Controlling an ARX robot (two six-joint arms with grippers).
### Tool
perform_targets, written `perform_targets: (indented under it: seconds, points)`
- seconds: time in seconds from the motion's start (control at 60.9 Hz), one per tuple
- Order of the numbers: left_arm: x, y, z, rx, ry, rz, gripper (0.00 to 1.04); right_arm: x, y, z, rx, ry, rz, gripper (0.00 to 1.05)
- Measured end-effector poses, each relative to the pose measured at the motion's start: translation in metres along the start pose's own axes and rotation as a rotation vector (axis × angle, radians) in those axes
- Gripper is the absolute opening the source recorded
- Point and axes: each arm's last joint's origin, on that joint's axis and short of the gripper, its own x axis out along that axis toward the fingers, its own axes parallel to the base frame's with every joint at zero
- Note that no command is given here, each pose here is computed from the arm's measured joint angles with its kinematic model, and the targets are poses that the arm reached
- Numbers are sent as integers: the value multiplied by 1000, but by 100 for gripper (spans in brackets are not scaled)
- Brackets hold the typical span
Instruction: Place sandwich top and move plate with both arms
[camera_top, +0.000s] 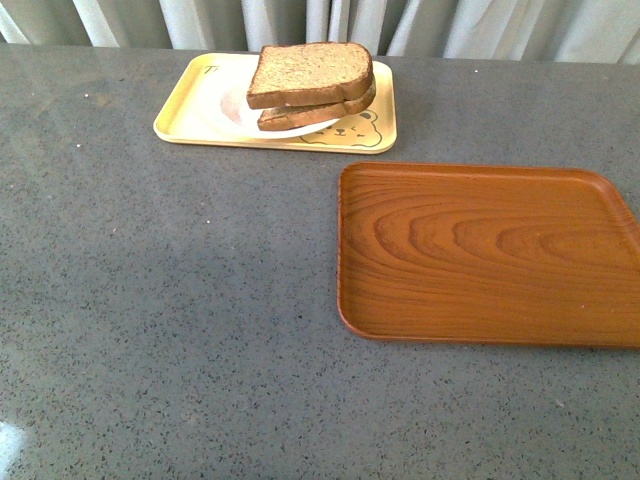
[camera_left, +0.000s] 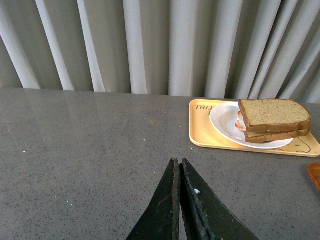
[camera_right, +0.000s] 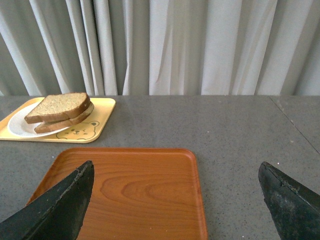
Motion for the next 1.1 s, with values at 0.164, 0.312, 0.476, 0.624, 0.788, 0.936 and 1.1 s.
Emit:
perform_targets:
  seconds: [0.164,0.312,0.476,0.624,0.788,0.936,1.1]
  points:
    - [-7,0,3,0,-9,0,2,0,0,0,0,0,0,96]
    - [-12,0,4,0,-12,0,2,0,0,0,0,0,0,96]
    - [-17,0,4,0,-15,0,2,0,0,0,0,0,0,96]
    - [-21,0,5,0,-16,0,2,0,0,0,0,0,0,96]
    - [-24,0,4,0,-16,0,2,0,0,0,0,0,0,96]
    - [-27,0,4,0,-17,0,2,0,0,0,0,0,0,96]
    - [-29,0,4,0,-16,0,2,0,0,0,0,0,0,96]
